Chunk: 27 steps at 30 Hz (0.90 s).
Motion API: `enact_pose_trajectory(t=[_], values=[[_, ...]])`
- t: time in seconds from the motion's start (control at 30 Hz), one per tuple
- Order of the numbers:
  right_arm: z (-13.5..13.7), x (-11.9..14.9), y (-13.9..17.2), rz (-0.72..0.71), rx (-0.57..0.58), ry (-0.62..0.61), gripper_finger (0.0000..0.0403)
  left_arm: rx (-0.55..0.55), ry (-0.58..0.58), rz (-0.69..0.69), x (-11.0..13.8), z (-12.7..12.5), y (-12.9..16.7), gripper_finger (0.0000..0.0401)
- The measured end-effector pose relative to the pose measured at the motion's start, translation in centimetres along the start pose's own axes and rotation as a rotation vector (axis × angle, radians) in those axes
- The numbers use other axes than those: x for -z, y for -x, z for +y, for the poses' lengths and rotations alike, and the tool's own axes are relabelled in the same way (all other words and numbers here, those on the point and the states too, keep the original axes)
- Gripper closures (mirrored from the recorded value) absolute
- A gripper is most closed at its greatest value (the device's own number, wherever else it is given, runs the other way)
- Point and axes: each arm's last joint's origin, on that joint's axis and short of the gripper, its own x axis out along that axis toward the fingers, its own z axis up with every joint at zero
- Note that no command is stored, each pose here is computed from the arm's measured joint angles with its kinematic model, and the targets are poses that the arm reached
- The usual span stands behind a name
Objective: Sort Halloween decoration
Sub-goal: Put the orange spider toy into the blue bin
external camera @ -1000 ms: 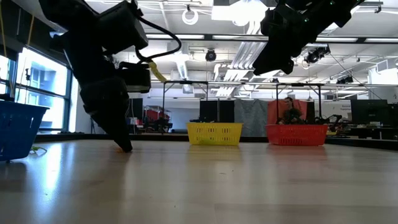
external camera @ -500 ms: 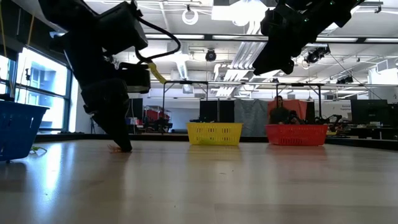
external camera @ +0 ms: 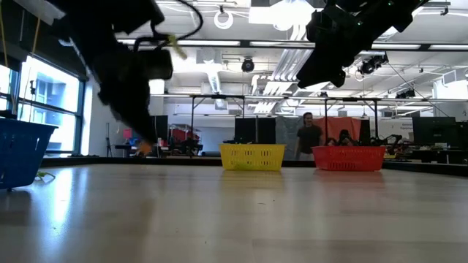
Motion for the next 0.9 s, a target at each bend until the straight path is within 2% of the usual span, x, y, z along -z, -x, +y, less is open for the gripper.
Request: enact_pose_trajectory(t=[0.2,0.37,0.47,0.7,0.9], values=[[0.0,0.0,0.0,0.003,0.001,-0.011,0.0277,0.032,0.017,-0.044,-3.1,-1.7,4.4,0.0401],[0.0,0.0,0.0,0.004,0.001,-0.030,0.0277,0.115,0.075,-0.083,-5.4,-4.6,9.0,0.0401],[0.0,0.0,0.0,0.002,0.001,-0.041,0.0277,0.179,0.117,-0.086,-5.8,-6.7,11.4,0.0401],[0.0,0.0,0.0,0.000,0.002,-0.053,0.0277,0.275,0.207,-0.063,-3.6,-11.1,14.3,0.0401],[0.0,-0.1,0.0,-0.009,0.006,-0.076,0.0277,0.245,0.360,0.062,0.4,-13.0,15.6,0.0401]])
